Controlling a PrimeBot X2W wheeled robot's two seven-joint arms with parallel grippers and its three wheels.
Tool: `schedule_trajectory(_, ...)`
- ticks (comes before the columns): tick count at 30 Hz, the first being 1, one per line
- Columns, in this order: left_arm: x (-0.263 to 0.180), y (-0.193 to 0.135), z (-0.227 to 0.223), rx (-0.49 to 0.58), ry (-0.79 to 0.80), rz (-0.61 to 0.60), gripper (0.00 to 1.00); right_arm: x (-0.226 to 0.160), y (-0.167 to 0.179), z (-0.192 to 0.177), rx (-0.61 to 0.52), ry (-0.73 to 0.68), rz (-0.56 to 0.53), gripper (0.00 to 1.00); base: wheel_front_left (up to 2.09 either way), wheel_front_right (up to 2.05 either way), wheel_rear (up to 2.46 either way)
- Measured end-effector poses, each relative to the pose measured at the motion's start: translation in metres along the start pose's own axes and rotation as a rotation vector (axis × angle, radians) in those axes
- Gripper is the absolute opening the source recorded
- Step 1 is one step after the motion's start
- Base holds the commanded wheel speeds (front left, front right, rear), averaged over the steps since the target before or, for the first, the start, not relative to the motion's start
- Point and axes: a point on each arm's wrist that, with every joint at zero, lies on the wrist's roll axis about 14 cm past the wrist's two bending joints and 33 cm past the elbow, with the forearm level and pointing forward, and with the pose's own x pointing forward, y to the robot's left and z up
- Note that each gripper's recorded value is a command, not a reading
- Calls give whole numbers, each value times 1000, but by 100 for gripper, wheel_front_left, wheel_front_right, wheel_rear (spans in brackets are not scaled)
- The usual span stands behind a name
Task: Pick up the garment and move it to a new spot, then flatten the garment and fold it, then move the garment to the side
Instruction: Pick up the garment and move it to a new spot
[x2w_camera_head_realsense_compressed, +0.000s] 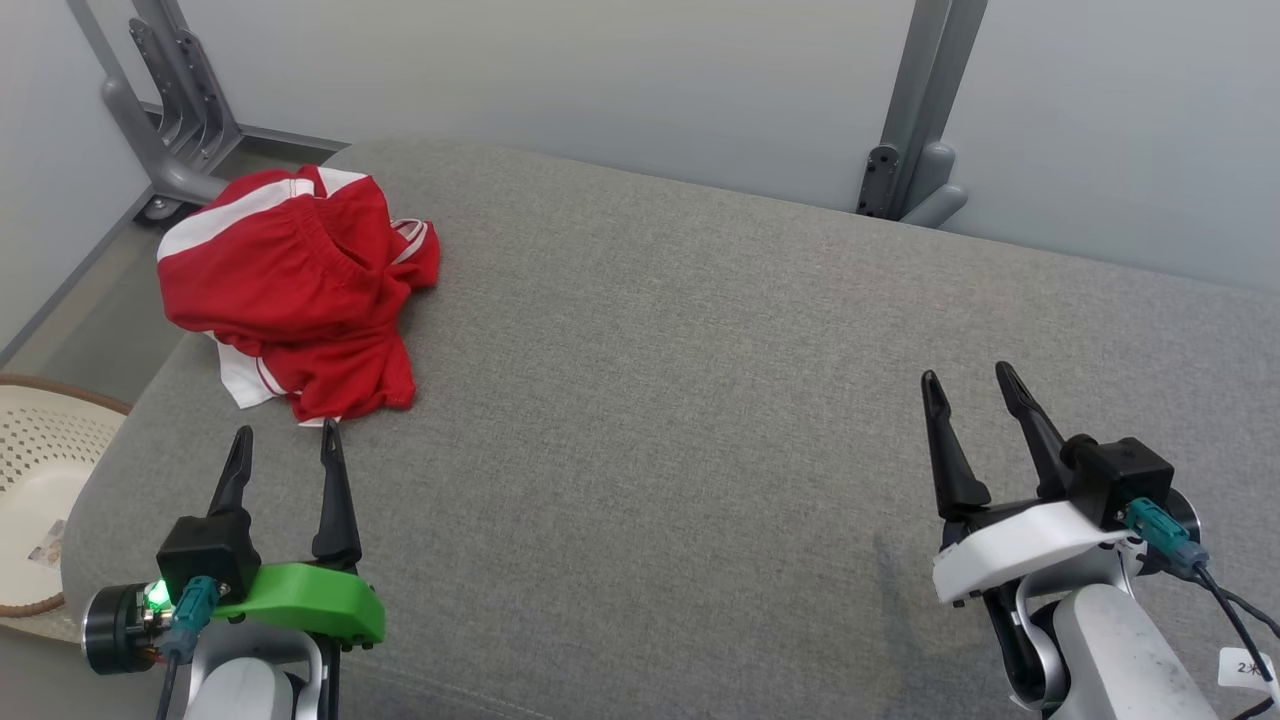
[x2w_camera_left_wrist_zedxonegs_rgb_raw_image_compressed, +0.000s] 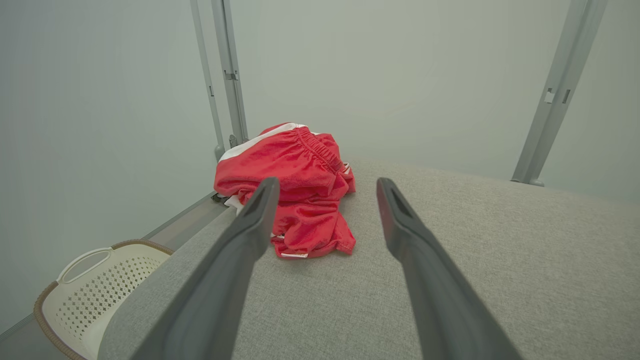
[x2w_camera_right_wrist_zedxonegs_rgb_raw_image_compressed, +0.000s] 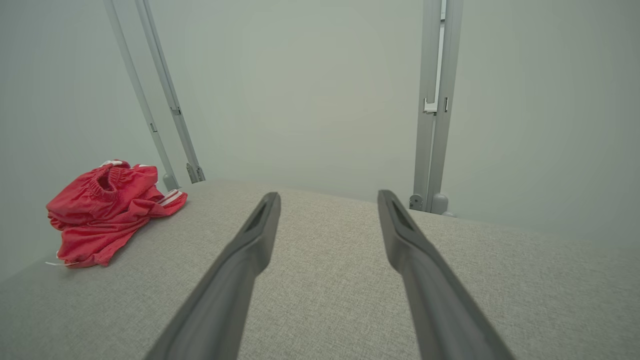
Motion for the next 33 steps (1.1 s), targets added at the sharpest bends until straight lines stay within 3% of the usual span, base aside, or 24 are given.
schedule_trajectory(17,10,-2,20,-16,-62,9,100,1,-3,-2,-4,6,-3,100,0,0,0)
schedule_trajectory(26,79,-11,73,3,-185,-47,100,20,-11,-2,-24,8,21,100,0,0,0)
schedule_trajectory(33,143,-16,25,19,53,-85,100,32,-33,-15,-33,28,4,100,0,0,0)
